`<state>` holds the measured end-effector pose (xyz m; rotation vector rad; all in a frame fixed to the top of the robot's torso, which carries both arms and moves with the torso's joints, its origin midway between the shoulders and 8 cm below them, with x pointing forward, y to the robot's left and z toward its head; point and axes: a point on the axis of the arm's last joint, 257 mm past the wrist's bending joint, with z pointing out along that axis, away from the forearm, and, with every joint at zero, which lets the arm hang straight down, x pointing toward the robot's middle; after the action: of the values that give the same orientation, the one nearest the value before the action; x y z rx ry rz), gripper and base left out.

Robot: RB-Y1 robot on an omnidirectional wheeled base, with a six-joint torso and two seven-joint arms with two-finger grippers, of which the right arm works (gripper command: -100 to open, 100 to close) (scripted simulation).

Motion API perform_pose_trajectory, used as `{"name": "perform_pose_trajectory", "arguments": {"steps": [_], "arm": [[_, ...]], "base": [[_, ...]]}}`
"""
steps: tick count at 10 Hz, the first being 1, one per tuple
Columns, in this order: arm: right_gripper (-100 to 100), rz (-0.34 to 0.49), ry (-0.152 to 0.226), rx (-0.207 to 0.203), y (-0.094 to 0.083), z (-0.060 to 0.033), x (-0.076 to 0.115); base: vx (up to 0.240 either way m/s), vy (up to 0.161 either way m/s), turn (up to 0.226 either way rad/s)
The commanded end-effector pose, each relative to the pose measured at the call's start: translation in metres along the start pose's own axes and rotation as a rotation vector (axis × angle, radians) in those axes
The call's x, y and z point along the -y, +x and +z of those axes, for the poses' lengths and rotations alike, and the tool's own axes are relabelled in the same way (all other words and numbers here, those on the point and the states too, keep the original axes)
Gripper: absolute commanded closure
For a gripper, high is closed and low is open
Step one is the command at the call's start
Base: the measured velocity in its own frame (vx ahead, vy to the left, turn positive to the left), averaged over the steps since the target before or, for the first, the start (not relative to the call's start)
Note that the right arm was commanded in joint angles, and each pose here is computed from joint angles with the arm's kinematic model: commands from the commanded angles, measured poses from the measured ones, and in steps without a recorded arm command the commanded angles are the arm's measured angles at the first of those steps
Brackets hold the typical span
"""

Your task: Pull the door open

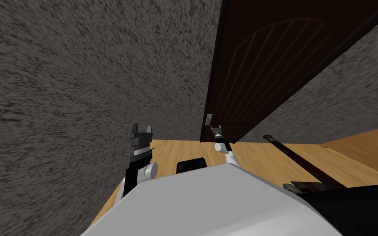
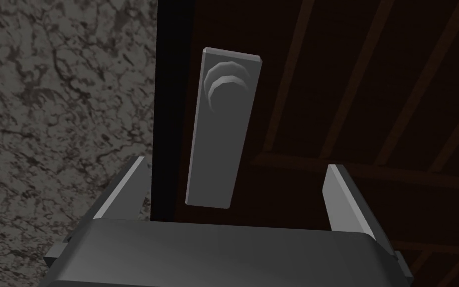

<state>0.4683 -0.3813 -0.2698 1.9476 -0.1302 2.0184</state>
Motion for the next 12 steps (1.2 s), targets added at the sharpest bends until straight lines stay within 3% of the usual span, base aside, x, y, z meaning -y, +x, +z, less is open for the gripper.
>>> {"name": "perform_pose_trajectory", "arguments": {"steps": [1, 6, 7, 12], "arm": [[-100, 0.036, -0.003, 0.014, -0.007, 0.0011, -0.001], [-100, 0.161, -0.021, 0.062, -0.028, 0.0067, -0.007], [-100, 0.145, -0.018, 0.057, -0.027, 0.0059, -0.006], [-100, 0.151, -0.069, 0.064, -0.036, 0.0096, -0.047]], "base": [[0.001, -0.082, 0.175], [-0.001, -0.109, 0.201], [-0.003, -0.044, 0.029], [0.184, -0.052, 0.101]]}}
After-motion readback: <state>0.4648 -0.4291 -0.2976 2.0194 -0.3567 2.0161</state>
